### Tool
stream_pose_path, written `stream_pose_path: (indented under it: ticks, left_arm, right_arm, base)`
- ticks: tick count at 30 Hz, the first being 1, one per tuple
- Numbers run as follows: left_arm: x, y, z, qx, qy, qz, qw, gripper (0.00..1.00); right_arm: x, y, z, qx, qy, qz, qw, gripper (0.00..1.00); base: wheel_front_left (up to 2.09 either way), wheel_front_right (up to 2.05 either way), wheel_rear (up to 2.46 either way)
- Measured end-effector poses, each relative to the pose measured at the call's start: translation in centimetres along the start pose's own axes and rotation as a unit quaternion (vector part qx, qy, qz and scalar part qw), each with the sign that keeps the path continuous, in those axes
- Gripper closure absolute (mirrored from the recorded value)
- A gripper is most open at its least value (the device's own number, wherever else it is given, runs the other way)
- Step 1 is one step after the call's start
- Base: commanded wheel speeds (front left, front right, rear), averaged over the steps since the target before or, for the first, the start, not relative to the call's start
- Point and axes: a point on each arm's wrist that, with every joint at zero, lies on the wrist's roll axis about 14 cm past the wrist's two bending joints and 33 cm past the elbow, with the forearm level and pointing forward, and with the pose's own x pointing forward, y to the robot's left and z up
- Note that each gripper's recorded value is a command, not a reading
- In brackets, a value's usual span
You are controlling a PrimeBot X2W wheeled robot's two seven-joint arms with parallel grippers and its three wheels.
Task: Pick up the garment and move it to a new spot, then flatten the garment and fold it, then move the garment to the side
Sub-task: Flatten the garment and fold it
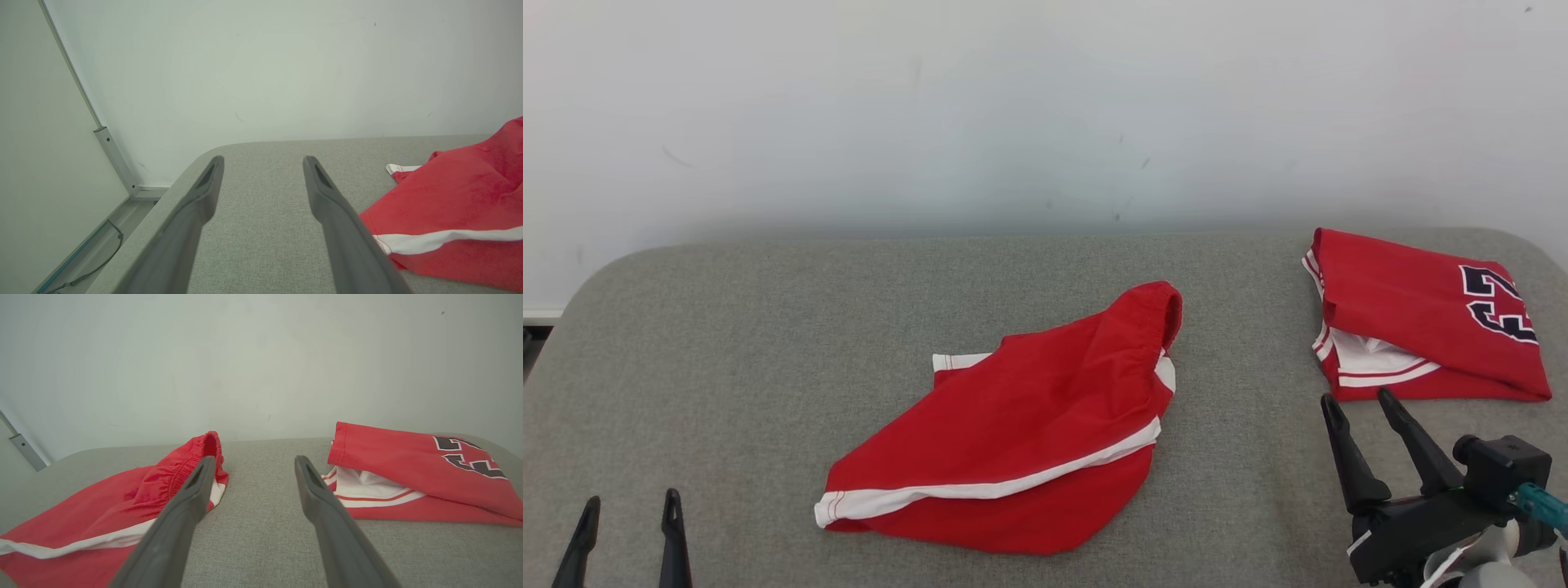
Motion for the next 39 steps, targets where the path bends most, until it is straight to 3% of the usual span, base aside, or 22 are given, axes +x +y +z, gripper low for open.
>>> stream_pose_path:
  ticks: [4, 12, 21, 39]
  left_arm:
    - [-0.1, 0.2, 0.1, -0.008, -0.003, 0.005, 1.000, 0.00]
    - [-0.1, -0.2, 0.0, -0.013, 0.000, 0.002, 1.000, 0.00]
    - [0.1, -0.6, 0.2, -0.020, -0.002, -0.003, 1.000, 0.00]
    - [0.2, -0.5, 0.6, -0.029, -0.009, 0.003, 1.000, 0.00]
  right_arm:
    - [0.0, -0.1, -0.5, -0.005, 0.019, 0.001, 1.000, 0.00]
    - [-0.1, -0.4, 0.9, -0.005, -0.008, -0.004, 1.000, 0.00]
    - [-0.4, -0.9, 1.8, 0.031, -0.045, -0.023, 0.998, 0.00]
    - [0.1, 2.3, 0.0, 0.070, -0.026, 0.011, 0.997, 0.00]
  base:
    - [0.00, 0.00, 0.00]
    - [0.00, 0.00, 0.00]
    - [0.00, 0.00, 0.00]
    - [0.00, 0.00, 0.00]
